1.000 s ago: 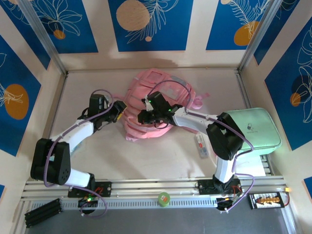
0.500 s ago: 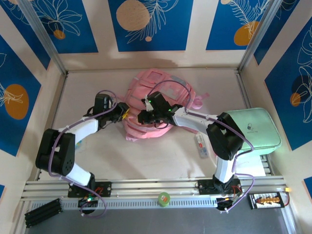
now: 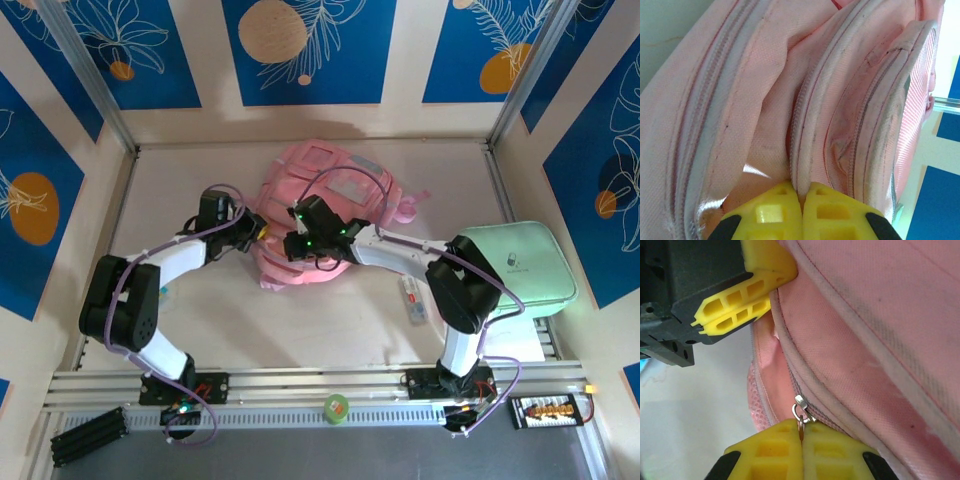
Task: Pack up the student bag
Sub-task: Zip the student bag at the top-center of the table.
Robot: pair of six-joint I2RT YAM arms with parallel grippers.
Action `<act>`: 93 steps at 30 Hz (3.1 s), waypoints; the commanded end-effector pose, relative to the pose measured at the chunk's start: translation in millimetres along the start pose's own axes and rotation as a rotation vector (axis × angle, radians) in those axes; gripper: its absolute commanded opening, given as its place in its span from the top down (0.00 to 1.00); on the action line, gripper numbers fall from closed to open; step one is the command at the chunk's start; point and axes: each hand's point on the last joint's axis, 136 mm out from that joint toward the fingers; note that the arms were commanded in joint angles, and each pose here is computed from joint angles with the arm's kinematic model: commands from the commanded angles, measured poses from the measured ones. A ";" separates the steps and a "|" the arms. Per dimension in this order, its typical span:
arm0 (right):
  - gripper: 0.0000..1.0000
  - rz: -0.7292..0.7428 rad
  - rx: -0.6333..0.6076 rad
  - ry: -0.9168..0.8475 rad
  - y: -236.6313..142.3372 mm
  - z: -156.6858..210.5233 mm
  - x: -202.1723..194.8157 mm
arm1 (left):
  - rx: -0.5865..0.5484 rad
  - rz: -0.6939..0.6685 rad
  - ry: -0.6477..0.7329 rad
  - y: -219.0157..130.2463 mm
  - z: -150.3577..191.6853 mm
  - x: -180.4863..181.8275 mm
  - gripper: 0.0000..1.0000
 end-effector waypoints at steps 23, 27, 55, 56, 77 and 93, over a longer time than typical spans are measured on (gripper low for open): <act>1.00 0.251 0.076 -0.037 -70.6 45.8 -104.3 | -0.105 0.018 0.137 -34.0 -35.3 -23.6 1.00; 1.00 0.233 0.101 -0.048 -80.6 40.4 -123.5 | -0.094 -0.060 0.176 -34.8 -36.1 -1.8 1.00; 1.00 0.442 0.258 0.222 -91.2 -10.0 -264.5 | 0.097 -0.136 0.326 -24.0 -22.9 20.9 1.00; 1.00 0.439 0.261 0.216 -89.6 -12.1 -264.7 | 0.101 -0.137 0.332 -24.6 -22.5 20.4 1.00; 0.85 0.537 0.204 -0.175 -91.8 -59.3 -296.6 | 0.165 -0.134 0.384 -23.9 -15.0 17.6 1.00; 0.36 0.182 -0.001 0.106 -112.9 -44.1 -197.3 | 0.114 0.042 0.443 -50.7 -6.4 -36.5 0.67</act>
Point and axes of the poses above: each hand's point on the last joint's axis, 136 mm out from that joint toward the fingers, its own y axis out along the fingers, its own x axis along the line the jaws close on, z = x × y, and after that the axes turned 11 degrees about -y, right-handed
